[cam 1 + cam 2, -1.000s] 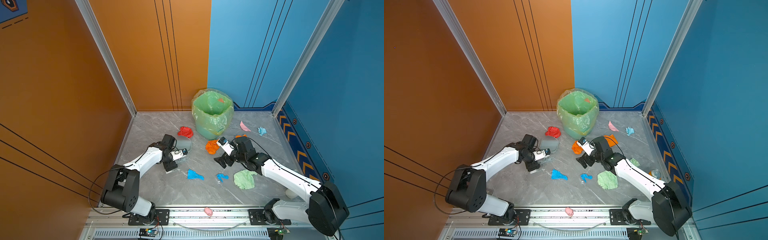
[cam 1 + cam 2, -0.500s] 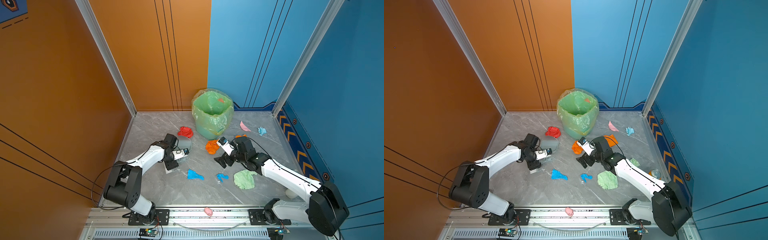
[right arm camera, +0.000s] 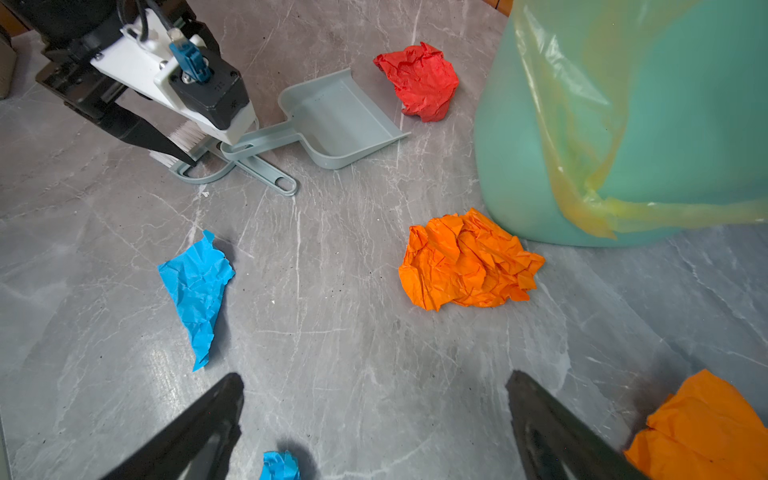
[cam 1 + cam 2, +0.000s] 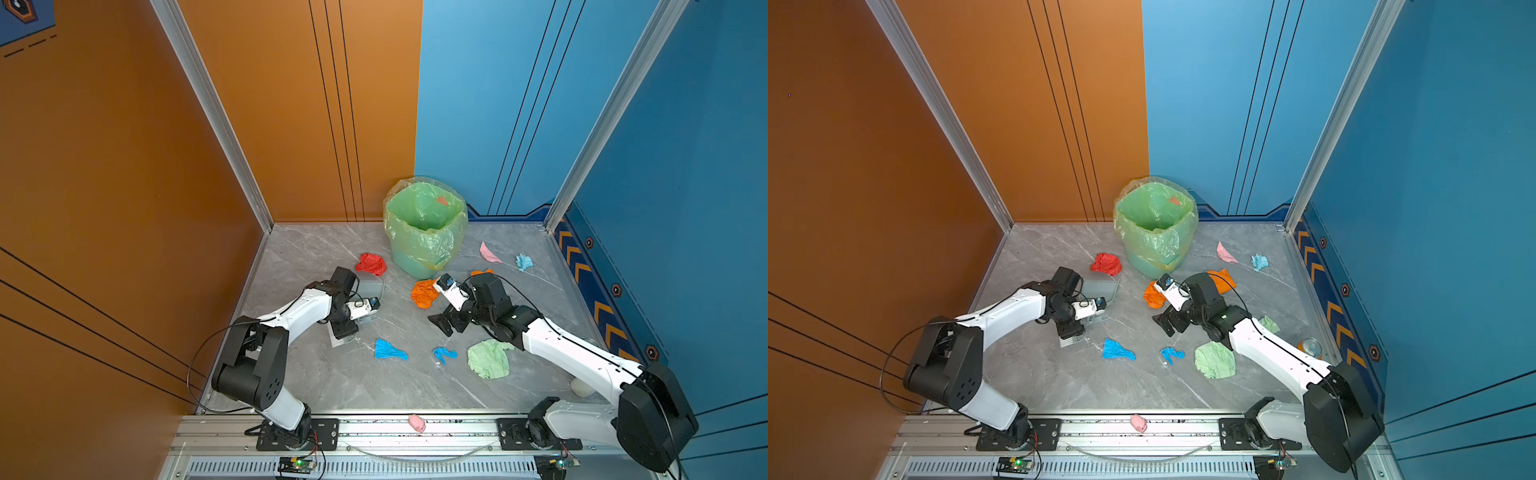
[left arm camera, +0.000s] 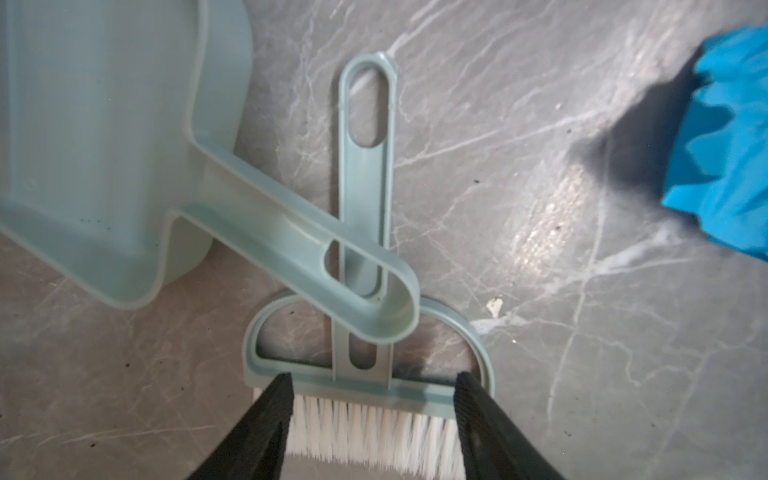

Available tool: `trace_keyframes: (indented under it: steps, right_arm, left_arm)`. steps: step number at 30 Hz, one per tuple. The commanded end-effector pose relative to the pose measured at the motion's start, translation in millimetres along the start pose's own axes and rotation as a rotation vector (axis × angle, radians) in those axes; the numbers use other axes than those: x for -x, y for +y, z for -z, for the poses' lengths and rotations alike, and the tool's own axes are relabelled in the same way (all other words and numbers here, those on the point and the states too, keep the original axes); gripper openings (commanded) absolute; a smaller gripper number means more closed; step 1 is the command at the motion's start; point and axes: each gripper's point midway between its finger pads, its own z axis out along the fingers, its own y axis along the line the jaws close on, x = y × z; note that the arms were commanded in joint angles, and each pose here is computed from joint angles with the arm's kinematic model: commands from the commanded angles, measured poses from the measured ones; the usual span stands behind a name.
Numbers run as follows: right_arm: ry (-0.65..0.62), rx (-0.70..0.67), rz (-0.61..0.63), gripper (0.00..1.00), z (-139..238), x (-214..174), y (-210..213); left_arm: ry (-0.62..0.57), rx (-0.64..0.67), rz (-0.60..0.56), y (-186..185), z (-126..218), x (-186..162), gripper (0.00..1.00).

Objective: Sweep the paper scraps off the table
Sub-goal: 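Lower the left gripper onto the brush back while the right gripper hovers, then close the left gripper on the brush back and lift it off the dustpan handle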

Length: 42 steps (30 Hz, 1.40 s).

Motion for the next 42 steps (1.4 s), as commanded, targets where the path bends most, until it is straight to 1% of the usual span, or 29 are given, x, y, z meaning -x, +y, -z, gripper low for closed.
trace_keyframes:
  steps: [1,7,14,42]
  right_arm:
    - [-0.021,-0.023,0.020,1.00,3,8,-2]
    - [-0.022,-0.026,0.020,1.00,3,8,-3]
    - [-0.025,-0.026,0.019,1.00,4,9,-2]
    - [-0.024,-0.024,0.018,1.00,4,8,-2]
  left_arm:
    - [-0.019,-0.040,-0.018,-6,1,9,0.60]
    - [-0.012,-0.049,-0.023,-8,-2,9,0.55]
    - [-0.003,-0.055,-0.022,-9,-5,7,0.51]
    - [0.018,-0.083,-0.013,-6,-16,5,0.51]
